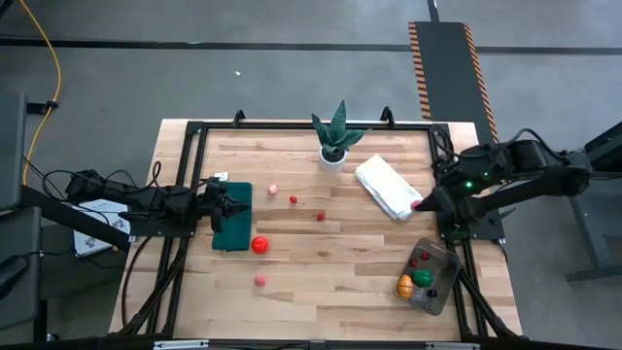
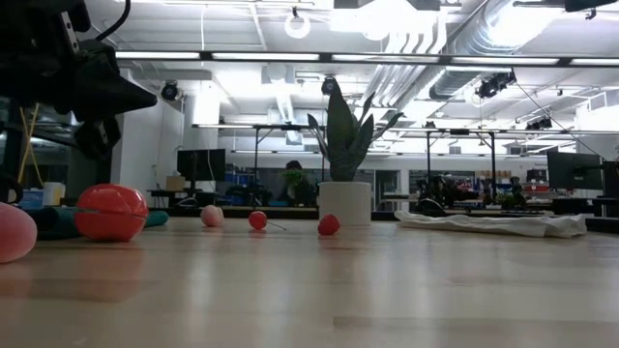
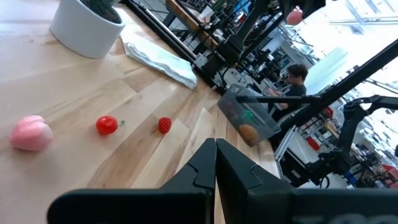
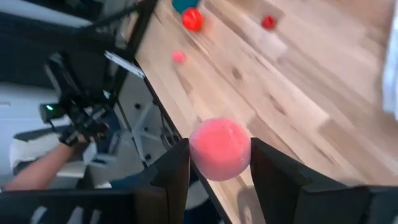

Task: Pick and placing Produce into tupperware
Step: Put the top right pink peach into the black bin

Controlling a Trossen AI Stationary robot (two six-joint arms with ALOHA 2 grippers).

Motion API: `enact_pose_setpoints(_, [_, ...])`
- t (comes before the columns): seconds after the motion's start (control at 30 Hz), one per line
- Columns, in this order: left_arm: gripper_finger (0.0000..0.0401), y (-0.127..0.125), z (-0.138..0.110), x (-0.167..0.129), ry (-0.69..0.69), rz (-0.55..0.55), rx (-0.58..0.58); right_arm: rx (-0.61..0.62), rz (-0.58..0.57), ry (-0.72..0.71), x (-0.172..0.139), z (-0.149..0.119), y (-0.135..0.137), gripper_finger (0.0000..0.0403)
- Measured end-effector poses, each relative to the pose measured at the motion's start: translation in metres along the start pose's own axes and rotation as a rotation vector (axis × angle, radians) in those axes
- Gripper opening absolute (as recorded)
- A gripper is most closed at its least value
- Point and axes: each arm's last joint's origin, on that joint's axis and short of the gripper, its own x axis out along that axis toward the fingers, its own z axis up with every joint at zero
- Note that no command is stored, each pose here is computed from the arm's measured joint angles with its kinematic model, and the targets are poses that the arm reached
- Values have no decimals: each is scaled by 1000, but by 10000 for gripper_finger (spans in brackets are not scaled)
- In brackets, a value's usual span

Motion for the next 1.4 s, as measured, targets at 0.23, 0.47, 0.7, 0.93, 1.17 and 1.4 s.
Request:
enact_pose_setpoints(0.23, [1, 0, 0, 0, -5, 5, -21, 25, -96, 118, -2, -11, -11, 138])
enact_pose_setpoints(0.47, [1, 0, 0, 0, -6, 6, -21, 90, -190, 197, -4, -19, -19, 138])
enact_pose_setpoints(0.7, [1, 0, 0, 0, -7, 7, -20, 133, -249, 205, -1, -21, -20, 138])
enact_pose_setpoints(0.93, [1, 0, 0, 0, -7, 7, -19, 143, -391, 261, 14, -23, -17, 138])
enact_pose_setpoints(1.17, [1, 0, 0, 0, -6, 6, -18, 132, -476, 279, 34, -25, -9, 138])
enact_pose_setpoints(1.4, [1, 0, 0, 0, -4, 5, -18, 125, -544, 304, 54, -35, 1, 138])
